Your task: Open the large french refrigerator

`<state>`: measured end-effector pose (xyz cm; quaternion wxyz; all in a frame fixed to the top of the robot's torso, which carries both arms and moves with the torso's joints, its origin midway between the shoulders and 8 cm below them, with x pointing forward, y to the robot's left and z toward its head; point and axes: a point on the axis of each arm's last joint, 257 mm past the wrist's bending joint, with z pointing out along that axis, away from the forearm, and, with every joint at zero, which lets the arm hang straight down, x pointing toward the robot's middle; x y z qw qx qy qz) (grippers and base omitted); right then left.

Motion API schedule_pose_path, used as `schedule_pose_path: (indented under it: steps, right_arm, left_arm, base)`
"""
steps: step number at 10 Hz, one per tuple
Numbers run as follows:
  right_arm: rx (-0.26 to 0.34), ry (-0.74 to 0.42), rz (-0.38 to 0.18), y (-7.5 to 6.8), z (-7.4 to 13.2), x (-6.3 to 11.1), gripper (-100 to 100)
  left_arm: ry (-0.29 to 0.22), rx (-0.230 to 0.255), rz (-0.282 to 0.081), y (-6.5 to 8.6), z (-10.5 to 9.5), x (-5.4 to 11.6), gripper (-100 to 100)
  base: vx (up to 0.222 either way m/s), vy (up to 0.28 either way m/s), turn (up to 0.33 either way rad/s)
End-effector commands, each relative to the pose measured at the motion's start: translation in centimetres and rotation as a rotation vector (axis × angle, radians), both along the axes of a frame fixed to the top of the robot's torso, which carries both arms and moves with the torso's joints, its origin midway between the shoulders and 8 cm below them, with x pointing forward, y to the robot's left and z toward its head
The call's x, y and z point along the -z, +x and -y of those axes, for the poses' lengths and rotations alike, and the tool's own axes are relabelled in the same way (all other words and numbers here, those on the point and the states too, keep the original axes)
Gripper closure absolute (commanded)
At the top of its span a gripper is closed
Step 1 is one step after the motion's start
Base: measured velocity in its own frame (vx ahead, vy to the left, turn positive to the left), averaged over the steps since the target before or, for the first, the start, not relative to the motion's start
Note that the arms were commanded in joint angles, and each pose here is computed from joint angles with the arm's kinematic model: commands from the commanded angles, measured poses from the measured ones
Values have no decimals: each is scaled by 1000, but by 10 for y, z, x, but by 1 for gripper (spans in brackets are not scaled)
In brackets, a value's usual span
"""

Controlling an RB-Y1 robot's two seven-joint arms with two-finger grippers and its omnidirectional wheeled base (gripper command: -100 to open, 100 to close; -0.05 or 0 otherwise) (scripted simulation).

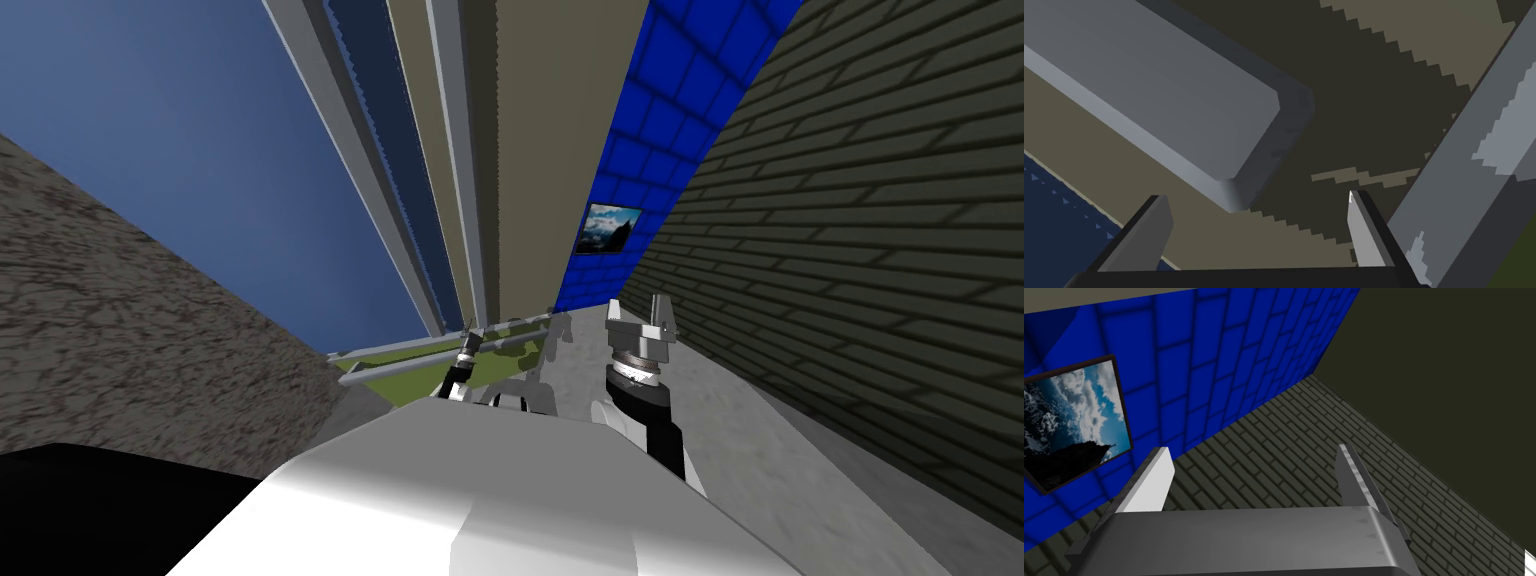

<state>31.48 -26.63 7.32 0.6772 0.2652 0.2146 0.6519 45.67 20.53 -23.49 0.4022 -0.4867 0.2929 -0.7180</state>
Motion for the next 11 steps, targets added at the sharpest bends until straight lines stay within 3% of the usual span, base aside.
schedule_pose_path:
  steps: [1, 5, 6, 9, 10, 11]
  right_arm:
    - [0, 0, 0, 0, 0, 0, 0]
    - [0, 0, 0, 0, 0, 0, 0]
    - [0, 0, 0, 0, 0, 0, 0]
    - [0, 0, 0, 0, 0, 0, 0]
    - [0, 0, 0, 0, 0, 0, 0]
    - [0, 0, 0, 0, 0, 0, 0]
  left_arm:
    - [-63, 51, -2, 13, 20, -11, -100]
    - [-148, 131, -37, 29, 49, -18, -100]
    - [-137, 119, -30, 26, 45, -18, -100]
    - [-142, 129, -34, 41, 50, -32, -100]
    - [-140, 127, -40, 37, 49, -26, -100]
    - [-140, 124, -33, 32, 47, -23, 100]
  base:
    - [-54, 63, -28]
    - [-58, 71, -24]
    - [-20, 26, -6]
    - [35, -6, 24]
    - [13, -4, 18]
    - [-20, 0, -77]
